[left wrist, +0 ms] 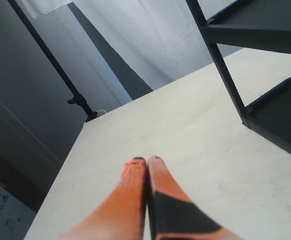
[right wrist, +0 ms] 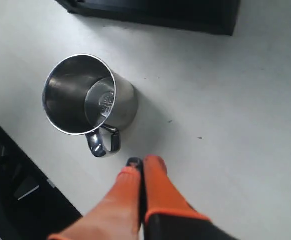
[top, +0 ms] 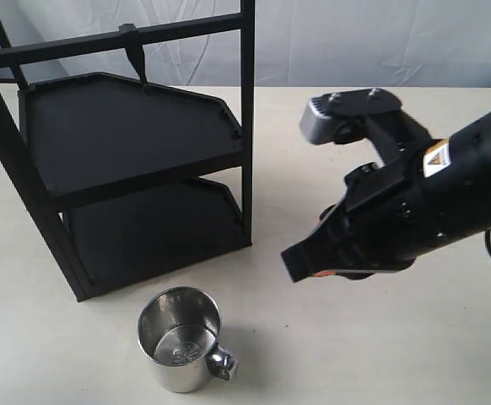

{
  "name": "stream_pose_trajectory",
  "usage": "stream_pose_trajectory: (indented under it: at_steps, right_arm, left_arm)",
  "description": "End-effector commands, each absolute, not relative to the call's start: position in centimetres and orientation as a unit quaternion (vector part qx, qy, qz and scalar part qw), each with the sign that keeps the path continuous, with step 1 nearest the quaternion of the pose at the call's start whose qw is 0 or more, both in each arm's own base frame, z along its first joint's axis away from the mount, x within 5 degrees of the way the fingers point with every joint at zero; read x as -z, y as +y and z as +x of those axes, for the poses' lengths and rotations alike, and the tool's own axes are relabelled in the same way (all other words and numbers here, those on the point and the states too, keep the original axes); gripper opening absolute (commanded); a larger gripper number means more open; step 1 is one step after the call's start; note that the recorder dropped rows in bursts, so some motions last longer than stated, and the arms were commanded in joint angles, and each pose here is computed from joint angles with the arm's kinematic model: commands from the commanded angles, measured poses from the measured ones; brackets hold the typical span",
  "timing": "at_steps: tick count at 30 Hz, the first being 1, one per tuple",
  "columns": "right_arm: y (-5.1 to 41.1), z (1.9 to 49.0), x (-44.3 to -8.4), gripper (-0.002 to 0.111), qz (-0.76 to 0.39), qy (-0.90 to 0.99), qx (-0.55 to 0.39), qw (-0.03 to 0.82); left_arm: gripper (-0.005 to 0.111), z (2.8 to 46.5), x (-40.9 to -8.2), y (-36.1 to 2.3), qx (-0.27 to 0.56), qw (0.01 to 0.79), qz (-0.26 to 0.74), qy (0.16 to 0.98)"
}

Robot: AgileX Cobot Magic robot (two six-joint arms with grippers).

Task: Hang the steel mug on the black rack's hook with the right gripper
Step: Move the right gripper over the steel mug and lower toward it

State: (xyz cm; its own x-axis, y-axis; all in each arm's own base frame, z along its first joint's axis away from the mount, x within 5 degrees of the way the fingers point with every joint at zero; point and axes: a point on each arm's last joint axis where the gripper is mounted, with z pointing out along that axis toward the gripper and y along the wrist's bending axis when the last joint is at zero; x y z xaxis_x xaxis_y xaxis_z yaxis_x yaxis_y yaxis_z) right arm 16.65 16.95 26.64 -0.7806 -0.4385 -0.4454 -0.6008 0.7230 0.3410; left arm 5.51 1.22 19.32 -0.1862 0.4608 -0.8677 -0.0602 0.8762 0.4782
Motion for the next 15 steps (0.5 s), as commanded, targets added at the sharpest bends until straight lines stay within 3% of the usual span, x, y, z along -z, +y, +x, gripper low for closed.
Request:
stream_pose_trajectory:
  at_steps: [1,5,9,12,15]
  right_arm:
    - [18.5,16.6,-25.3,0.000,-0.307,0.909,-0.233,0.156]
    - [19.0,16.9,-24.5,0.018,-0.306,0.912,-0.230,0.147]
    - [19.5,17.3,-23.8,0.048,-0.291,0.916,-0.237,0.139]
    - [19.8,17.2,-23.9,0.045,-0.299,0.908,-0.256,0.140]
    - [20.5,16.4,-24.3,0.045,-0.391,0.860,-0.297,0.141]
  left_arm:
    - [0.001,5.5,-19.4,1.2,-0.207,0.628,0.135,0.738]
    - [0.001,5.5,-19.4,1.2,-0.207,0.628,0.135,0.738]
    - [0.001,5.5,-19.4,1.2,-0.207,0.628,0.135,0.738]
    - [0.001,5.5,-19.4,1.2,-0.207,0.628,0.135,0.738]
    - [0.001,5.5,-19.4,1.2,-0.207,0.628,0.135,0.738]
